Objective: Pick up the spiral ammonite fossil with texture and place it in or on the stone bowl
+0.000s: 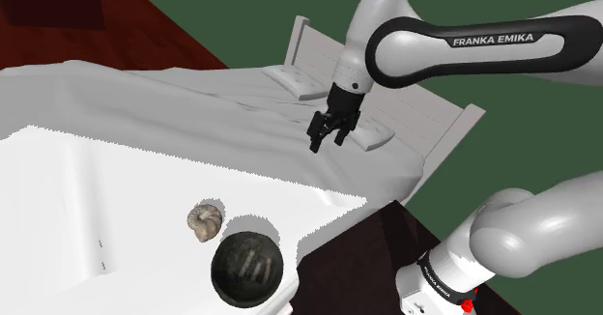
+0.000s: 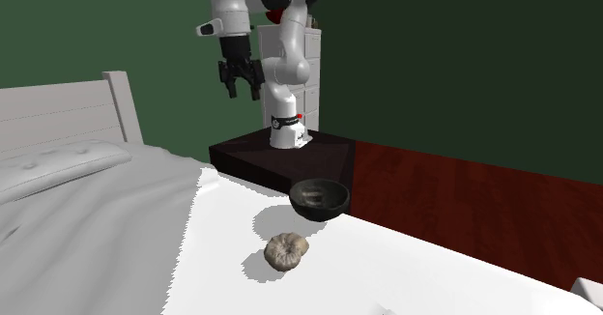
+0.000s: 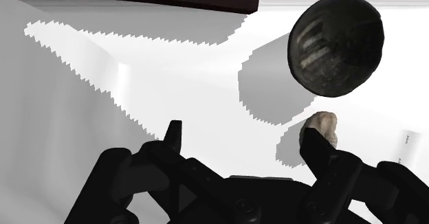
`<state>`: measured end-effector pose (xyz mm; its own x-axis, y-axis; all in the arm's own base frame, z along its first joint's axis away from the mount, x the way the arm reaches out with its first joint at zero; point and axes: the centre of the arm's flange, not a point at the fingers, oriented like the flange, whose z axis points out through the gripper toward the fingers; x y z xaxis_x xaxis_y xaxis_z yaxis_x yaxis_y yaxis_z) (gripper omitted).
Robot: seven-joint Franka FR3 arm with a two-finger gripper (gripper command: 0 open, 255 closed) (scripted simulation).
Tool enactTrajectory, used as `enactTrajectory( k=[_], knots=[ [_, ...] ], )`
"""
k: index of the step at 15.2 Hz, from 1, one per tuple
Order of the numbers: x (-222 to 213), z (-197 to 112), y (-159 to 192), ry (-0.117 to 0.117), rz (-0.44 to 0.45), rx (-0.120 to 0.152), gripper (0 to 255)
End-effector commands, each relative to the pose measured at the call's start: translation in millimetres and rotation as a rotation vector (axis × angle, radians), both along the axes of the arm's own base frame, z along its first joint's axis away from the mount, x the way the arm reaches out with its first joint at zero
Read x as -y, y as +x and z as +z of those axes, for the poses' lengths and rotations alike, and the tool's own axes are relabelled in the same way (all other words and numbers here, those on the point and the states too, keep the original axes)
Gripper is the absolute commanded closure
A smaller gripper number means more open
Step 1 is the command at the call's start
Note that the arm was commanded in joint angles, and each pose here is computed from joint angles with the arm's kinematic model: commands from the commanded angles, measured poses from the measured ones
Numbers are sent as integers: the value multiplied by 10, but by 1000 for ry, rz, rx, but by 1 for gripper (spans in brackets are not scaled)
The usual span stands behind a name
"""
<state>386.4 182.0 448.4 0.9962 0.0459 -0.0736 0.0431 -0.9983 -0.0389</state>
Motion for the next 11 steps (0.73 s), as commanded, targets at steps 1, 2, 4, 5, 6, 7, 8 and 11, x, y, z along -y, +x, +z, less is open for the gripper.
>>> enactTrajectory(
  k=[1, 2, 4, 5, 6, 7, 8, 11],
  knots=[
    [-172, -186, 75, -6, 5, -3, 0],
    [-261, -278, 123, -9, 7, -5, 0],
    [-439, -464, 217, -16, 12, -8, 0],
    [-527, -557, 264, -20, 15, -10, 0],
    [-616, -650, 310, -23, 17, -12, 0],
    [-704, -744, 355, -27, 20, -14, 0],
    [-792, -839, 401, -30, 23, -16, 0],
    [-1055, -1124, 534, -41, 30, -21, 0]
  ],
)
